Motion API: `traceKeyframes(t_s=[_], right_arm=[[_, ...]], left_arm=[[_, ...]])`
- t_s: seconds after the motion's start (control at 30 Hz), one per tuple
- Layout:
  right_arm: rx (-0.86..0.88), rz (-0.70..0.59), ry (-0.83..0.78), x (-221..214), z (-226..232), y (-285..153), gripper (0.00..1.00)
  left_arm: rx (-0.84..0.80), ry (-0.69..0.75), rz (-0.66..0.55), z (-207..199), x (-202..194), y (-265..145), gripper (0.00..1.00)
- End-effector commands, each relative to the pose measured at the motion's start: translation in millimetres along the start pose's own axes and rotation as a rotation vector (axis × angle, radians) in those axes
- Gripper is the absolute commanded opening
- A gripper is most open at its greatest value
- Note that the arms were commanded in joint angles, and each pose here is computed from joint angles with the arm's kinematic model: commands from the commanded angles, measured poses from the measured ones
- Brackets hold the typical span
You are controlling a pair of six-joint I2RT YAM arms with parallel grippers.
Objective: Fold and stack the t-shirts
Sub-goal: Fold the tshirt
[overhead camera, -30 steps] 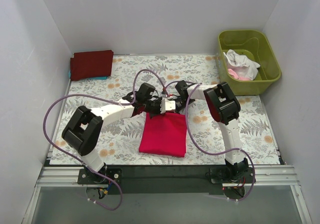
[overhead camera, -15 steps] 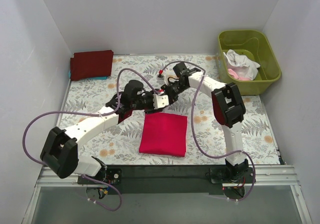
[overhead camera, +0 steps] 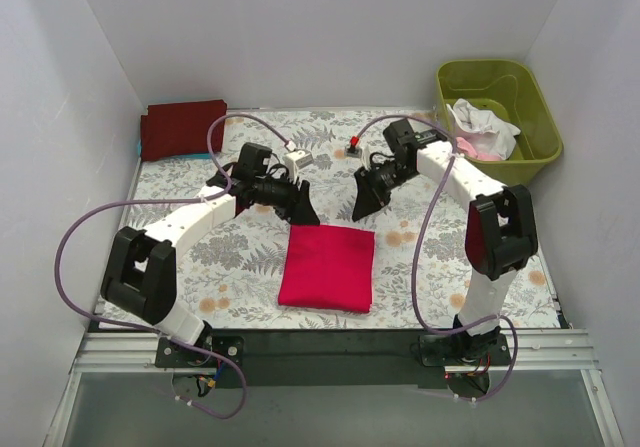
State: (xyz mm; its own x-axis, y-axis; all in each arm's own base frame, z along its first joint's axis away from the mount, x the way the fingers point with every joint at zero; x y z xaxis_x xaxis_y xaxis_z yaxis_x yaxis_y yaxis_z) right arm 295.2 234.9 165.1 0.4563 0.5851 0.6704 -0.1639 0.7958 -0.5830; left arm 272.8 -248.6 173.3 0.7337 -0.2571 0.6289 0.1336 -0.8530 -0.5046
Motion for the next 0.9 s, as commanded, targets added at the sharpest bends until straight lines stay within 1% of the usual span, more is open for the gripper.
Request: traceKeyframes(t_s=[0.0,0.03,0.1,0.17,0.23,0.27,0.3,0.33,0.37,0.4,0.43,0.5,0.57,0.6,0.63,0.67,0.7,0.73,0.77,0.8,0.83,0.87], right_arm=[[0.172,-0.006,0.051,-19,46,19,0.29],[0.204,0.004,0.118,-35,50,28,0.28],[0.177,0.008,0.16,-46,40,39,0.27],[0.095,0.033,0.177,-57,14,49,0.25],[0.033,0.052,0.218,-68,-14,54,0.25],[0.001,0.053,0.216,-64,-28,54,0.25],[-0.036,0.078,0.244,-73,-46,55,0.25],[-0.056,0.086,0.244,-75,-56,55,0.25],[-0.086,0.088,0.233,-73,-68,54,0.25],[-0.119,0.078,0.221,-67,-81,50,0.25],[-0.145,0.101,0.228,-71,-94,53,0.25],[-0.184,0.097,0.214,-65,-115,51,0.25],[-0.214,0.094,0.202,-58,-125,48,0.24],[-0.232,0.067,0.177,-44,-130,41,0.24],[-0.227,0.044,0.16,-34,-127,37,0.27],[-0.223,0.018,0.145,-24,-123,31,0.28],[-0.195,-0.047,0.11,-3,-108,17,0.31],[-0.169,-0.079,0.111,4,-95,10,0.38],[-0.141,-0.115,0.104,13,-82,3,0.42],[-0.097,-0.184,0.058,33,-55,-12,0.51],[-0.06,-0.207,0.092,37,-39,-16,0.67],[-0.021,-0.218,0.13,32,-27,-16,0.71]], left_arm=[[-0.145,-0.374,0.048,-22,-19,4,0.43],[-0.152,-0.446,0.043,-17,-20,11,0.43],[-0.128,-0.546,0.068,-5,-36,21,0.43],[-0.109,-0.634,0.068,10,-43,31,0.43],[-0.058,-0.668,0.048,29,-48,37,0.43],[-0.025,-0.703,0.063,43,-56,44,0.43],[0.001,-0.728,0.052,56,-56,43,0.43],[0.019,-0.741,0.044,68,-54,45,0.43],[0.039,-0.776,0.062,84,-63,51,0.42],[0.052,-0.811,0.052,99,-63,48,0.42],[0.047,-0.808,0.037,106,-54,49,0.41],[0.065,-0.816,0.035,127,-54,52,0.4],[0.038,-0.773,0.013,133,-31,52,0.4],[0.017,-0.744,0.013,134,-24,52,0.4],[-0.01,-0.72,0.01,128,-14,49,0.41],[-0.05,-0.668,-0.012,119,7,43,0.42],[-0.067,-0.652,-0.02,113,15,38,0.43],[-0.095,-0.605,-0.052,94,34,25,0.44],[-0.12,-0.6,-0.058,83,39,18,0.47],[-0.17,-0.604,-0.048,66,40,11,0.48],[-0.2,-0.614,-0.058,45,46,-1,0.48],[-0.226,-0.621,-0.049,32,43,-7,0.49]])
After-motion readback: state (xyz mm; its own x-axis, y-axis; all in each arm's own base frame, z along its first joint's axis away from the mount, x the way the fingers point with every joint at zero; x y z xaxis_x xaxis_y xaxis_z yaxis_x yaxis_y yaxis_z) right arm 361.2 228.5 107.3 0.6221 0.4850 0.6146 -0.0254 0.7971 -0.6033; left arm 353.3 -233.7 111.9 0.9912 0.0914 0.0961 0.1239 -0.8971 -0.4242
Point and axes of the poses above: each gripper's point midway between its finger pads, its own y axis out along the fingers, its own z axis along the line the jaws close on, x = y × z, the point moved 3 cm from there along -y, back along the fingers, and after that the axes turned 12 degrees about -y, right-handed, at the moved point
